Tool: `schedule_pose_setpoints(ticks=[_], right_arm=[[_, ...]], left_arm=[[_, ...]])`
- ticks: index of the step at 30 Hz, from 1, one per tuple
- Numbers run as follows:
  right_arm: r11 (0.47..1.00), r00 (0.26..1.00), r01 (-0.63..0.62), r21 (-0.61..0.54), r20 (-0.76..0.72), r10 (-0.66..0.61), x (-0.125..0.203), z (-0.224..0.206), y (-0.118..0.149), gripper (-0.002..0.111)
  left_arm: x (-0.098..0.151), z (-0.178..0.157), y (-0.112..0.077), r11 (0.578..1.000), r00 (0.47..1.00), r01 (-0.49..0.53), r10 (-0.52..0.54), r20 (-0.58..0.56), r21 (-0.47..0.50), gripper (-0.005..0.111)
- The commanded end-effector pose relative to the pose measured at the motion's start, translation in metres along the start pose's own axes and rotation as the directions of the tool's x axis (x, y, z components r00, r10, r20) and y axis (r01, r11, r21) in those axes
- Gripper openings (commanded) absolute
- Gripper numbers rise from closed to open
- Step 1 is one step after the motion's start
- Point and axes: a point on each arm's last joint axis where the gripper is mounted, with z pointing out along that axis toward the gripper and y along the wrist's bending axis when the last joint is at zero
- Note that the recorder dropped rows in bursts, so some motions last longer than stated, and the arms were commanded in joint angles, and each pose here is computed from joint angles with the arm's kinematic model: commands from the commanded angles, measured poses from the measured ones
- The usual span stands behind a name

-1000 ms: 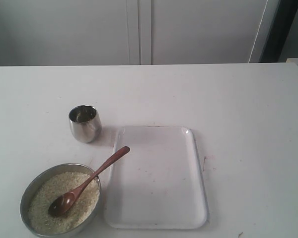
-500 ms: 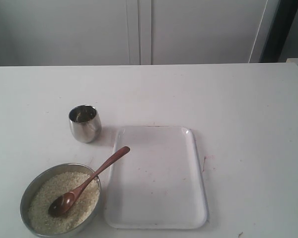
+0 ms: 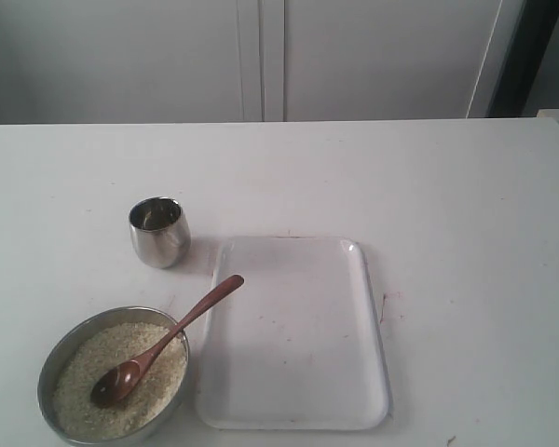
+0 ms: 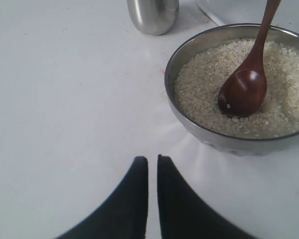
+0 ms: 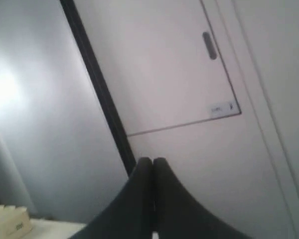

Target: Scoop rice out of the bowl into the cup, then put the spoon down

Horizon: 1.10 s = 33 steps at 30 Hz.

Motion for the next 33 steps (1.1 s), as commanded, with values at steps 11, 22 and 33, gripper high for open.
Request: schedule_pose_setpoints(ticks=[11,22,33], right_arm=[[0.982,0.866,-0.091,-0.165,-0.500,-0.004,0.058,0.084,-0.008,0.000],[0.968,0.773,-0.111,-0.225,-0.631,-0.058,0.101,0.126,-0.017,0.000],[0.969,0.758,-0.140,-0.202,-0.652,-0.027,0.160,0.138,-0.032,0.000]], left_arm=[[0.002,0.000,0.000,1.000,1.000,0.004,-0.004,-0.005,0.000,0.014],[0.002,0.000,0.000,1.000,1.000,0.004,-0.004,-0.005,0.000,0.014],[0.002,0.000,0.000,1.000,1.000,0.004,-0.004,-0.005,0.000,0.014]])
